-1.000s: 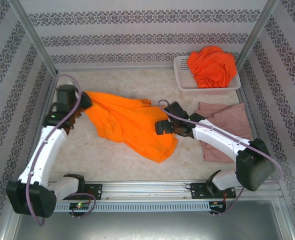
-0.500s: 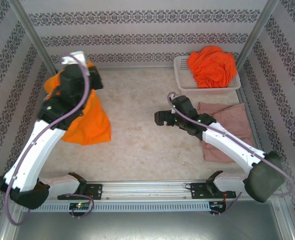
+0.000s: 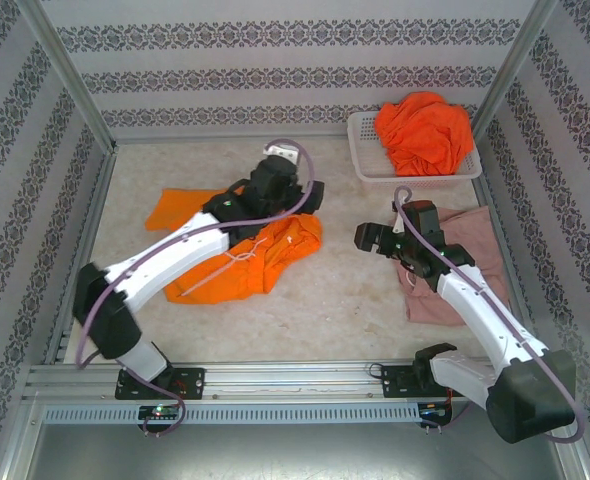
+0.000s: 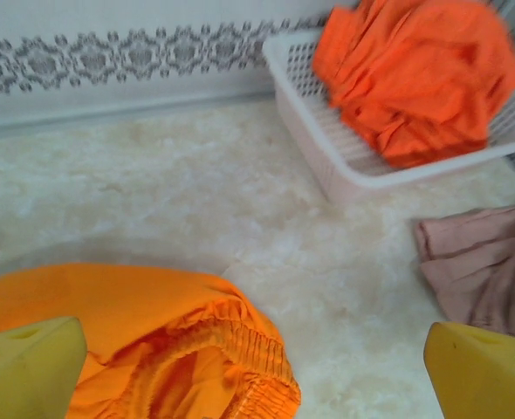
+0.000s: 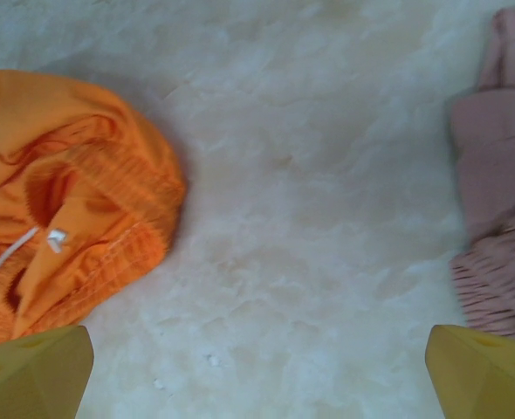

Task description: Fold and stack the shorts

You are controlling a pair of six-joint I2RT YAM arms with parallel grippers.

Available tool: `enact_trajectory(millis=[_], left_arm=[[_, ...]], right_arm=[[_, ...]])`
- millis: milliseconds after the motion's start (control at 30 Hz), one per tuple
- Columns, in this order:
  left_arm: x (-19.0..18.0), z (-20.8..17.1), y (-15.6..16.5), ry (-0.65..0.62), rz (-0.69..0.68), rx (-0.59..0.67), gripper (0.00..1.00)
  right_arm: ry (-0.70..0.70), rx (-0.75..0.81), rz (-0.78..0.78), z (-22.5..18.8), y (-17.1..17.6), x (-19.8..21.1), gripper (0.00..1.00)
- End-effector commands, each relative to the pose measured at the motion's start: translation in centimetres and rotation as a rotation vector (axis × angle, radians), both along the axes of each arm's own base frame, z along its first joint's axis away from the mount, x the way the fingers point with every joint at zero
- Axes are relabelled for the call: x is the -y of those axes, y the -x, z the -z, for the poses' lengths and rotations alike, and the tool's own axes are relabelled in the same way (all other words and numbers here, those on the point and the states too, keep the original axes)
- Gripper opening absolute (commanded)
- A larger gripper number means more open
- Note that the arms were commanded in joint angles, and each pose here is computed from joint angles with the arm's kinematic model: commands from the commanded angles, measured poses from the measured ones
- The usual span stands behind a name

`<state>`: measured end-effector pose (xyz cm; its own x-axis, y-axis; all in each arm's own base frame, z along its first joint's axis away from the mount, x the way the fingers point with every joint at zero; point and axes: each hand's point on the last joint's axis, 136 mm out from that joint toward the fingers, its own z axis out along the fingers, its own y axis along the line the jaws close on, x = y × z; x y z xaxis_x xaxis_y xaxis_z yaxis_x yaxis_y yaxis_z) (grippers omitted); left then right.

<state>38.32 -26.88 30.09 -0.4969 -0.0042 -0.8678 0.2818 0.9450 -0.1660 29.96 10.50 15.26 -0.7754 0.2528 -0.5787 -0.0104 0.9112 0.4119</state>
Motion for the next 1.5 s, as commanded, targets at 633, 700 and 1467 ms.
enact_trajectory(millis=[633,700,1467], left_arm=[[-6.6,20.6,12.4,-0.209,0.106,-0.484,0.72],[-6.6,21.4,12.6,-0.244,0.104,-0.498,0.72],[-8.7,26.9,12.4,-0.432,-0.025,-0.585,0.39]], right_arm=[[-0.085,-0.336,0.064,8.1,-7.1,-11.1,0.84],[-0.083,-0.355,0.066,8.9,-7.1,-11.3,0.84],[0.121,-0.363,0.01,12.9,-8.8,-11.8,0.51]])
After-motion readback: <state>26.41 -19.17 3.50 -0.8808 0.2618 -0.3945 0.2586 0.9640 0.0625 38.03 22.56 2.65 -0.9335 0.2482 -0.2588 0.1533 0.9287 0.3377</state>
